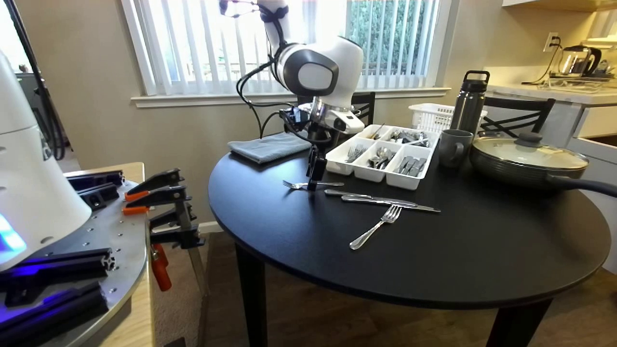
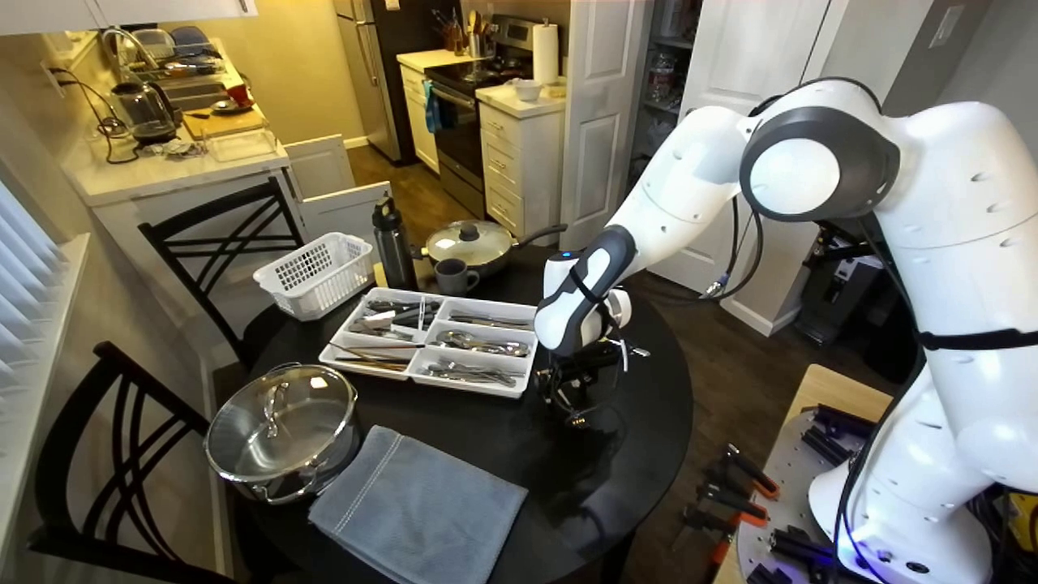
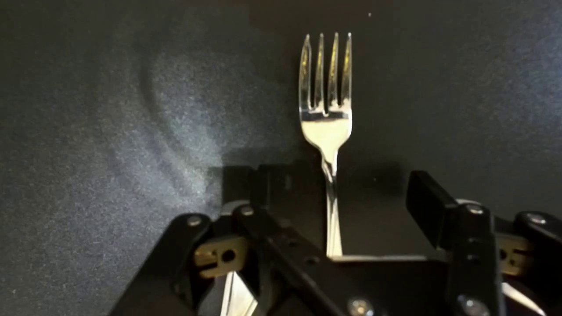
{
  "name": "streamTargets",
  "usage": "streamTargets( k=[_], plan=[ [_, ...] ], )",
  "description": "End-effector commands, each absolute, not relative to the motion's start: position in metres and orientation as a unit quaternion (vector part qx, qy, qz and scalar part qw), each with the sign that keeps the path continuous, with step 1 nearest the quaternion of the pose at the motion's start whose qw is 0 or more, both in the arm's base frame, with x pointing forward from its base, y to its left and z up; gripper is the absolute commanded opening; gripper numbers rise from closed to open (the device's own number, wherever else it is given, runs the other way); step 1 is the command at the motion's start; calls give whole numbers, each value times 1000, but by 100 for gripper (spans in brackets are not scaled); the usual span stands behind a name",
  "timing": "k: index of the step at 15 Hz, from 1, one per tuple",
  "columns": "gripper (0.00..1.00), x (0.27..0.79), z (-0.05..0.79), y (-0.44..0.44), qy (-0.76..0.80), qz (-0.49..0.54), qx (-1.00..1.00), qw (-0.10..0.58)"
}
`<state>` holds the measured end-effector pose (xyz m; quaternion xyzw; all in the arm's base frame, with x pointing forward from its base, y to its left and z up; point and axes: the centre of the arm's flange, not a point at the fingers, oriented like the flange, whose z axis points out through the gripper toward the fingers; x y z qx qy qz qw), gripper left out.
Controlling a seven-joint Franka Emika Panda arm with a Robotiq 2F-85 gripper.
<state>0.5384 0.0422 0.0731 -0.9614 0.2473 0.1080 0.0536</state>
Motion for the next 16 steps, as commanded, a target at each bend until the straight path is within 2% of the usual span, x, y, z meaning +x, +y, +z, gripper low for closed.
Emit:
streamTargets(
  k=[1,7,9,16],
  plan=[
    [50,544,69,47,247,109,-962,25],
    [12,547,71,55,246,99,-964,9],
    [2,547,71,56,246,97,-964,5],
    [1,531,83,59,227,100,-969,21]
  ],
)
